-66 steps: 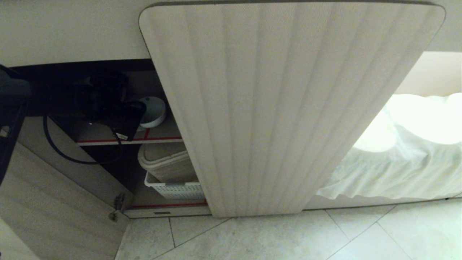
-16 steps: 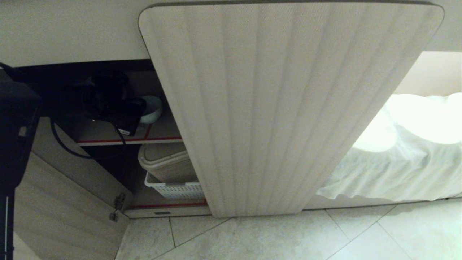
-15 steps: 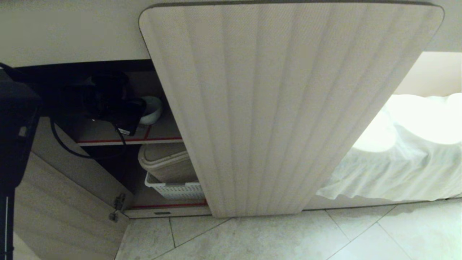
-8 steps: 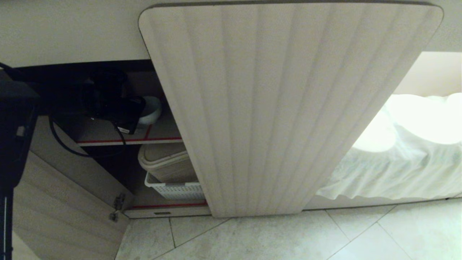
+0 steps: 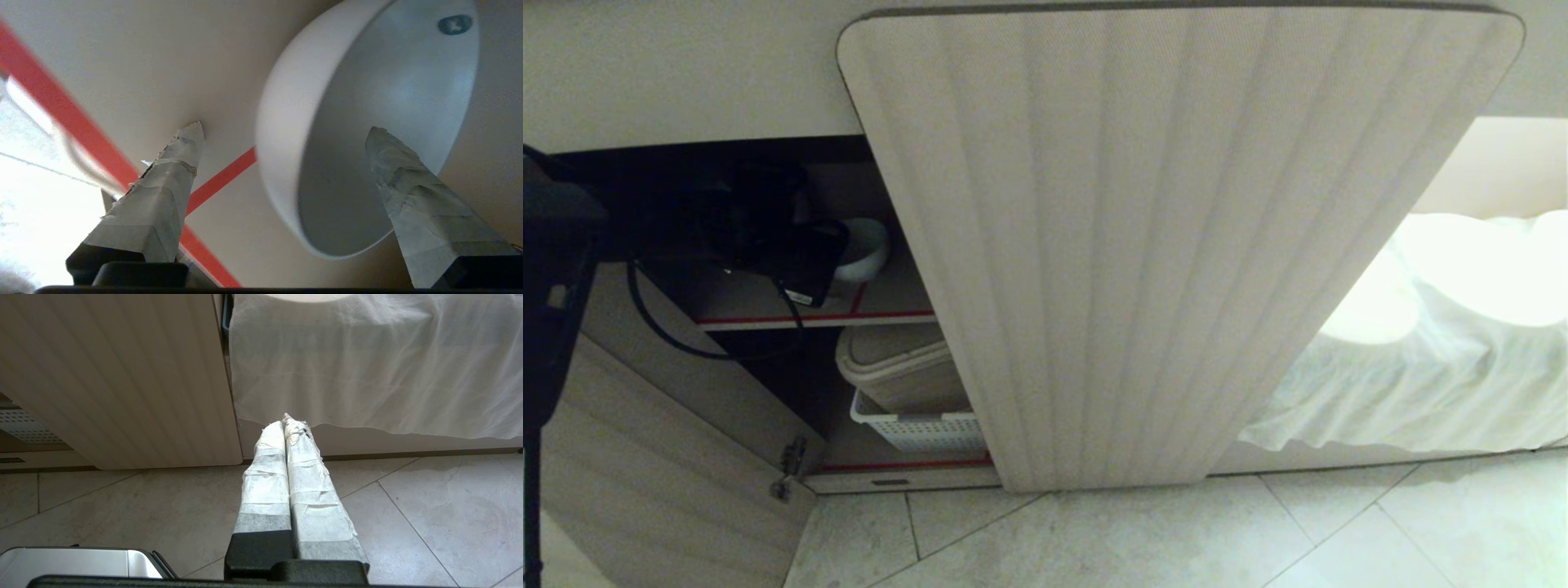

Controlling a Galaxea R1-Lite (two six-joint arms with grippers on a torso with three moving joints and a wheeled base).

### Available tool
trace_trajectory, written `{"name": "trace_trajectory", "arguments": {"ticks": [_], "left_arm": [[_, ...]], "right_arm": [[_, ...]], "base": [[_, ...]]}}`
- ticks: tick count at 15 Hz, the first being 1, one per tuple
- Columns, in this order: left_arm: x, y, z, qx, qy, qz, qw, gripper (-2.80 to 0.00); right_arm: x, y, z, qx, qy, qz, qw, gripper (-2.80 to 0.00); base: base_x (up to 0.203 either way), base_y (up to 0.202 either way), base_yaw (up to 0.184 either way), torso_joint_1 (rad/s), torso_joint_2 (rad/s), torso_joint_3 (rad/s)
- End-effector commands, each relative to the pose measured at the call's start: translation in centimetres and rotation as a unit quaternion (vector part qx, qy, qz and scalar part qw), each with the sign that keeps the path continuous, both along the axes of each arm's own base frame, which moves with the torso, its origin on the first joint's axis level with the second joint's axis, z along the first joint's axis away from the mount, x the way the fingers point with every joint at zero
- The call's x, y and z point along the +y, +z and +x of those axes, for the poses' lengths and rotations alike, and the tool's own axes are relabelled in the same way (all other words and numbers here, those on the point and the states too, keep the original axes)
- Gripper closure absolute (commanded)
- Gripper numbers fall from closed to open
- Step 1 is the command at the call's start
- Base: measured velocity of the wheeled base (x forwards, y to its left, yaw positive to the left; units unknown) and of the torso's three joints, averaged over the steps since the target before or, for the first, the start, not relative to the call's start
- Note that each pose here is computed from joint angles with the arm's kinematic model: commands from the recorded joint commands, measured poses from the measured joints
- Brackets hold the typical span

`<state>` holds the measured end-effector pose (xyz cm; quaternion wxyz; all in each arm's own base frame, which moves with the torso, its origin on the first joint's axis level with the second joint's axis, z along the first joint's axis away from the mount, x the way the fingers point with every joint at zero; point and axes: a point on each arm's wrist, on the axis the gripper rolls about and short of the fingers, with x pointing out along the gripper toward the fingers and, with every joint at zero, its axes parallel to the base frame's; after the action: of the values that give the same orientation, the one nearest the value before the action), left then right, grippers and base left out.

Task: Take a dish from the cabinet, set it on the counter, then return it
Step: Put it back into the cabinet

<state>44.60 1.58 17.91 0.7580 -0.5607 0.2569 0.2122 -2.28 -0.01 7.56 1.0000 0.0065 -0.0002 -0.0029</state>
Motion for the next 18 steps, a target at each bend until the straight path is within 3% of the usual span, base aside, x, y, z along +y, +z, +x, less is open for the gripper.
{"name": "trace_trajectory", "arguments": {"ticks": [1, 13, 18], "left_arm": [[0.0, -0.2, -0.3, 0.009, 0.002, -0.003, 1.0, -2.8], [-0.1, -0.2, -1.2, 0.016, 0.0, 0.011, 0.9998, -2.8], [-0.2, 0.2, -1.4, 0.012, -0.004, 0.034, 0.9993, -2.8]], "right_arm": [[0.0, 0.0, 0.0, 0.0, 0.0, 0.0, 1.0, 0.0], [0.0, 0.0, 0.0, -0.001, 0.0, 0.0, 1.0, 0.0], [0.0, 0.0, 0.0, 0.0, 0.0, 0.0, 1.0, 0.0]], "base": [[0.0, 0.0, 0.0, 0.0, 0.0, 0.0], [0.0, 0.0, 0.0, 0.0, 0.0, 0.0], [0.0, 0.0, 0.0, 0.0, 0.0, 0.0]]}}
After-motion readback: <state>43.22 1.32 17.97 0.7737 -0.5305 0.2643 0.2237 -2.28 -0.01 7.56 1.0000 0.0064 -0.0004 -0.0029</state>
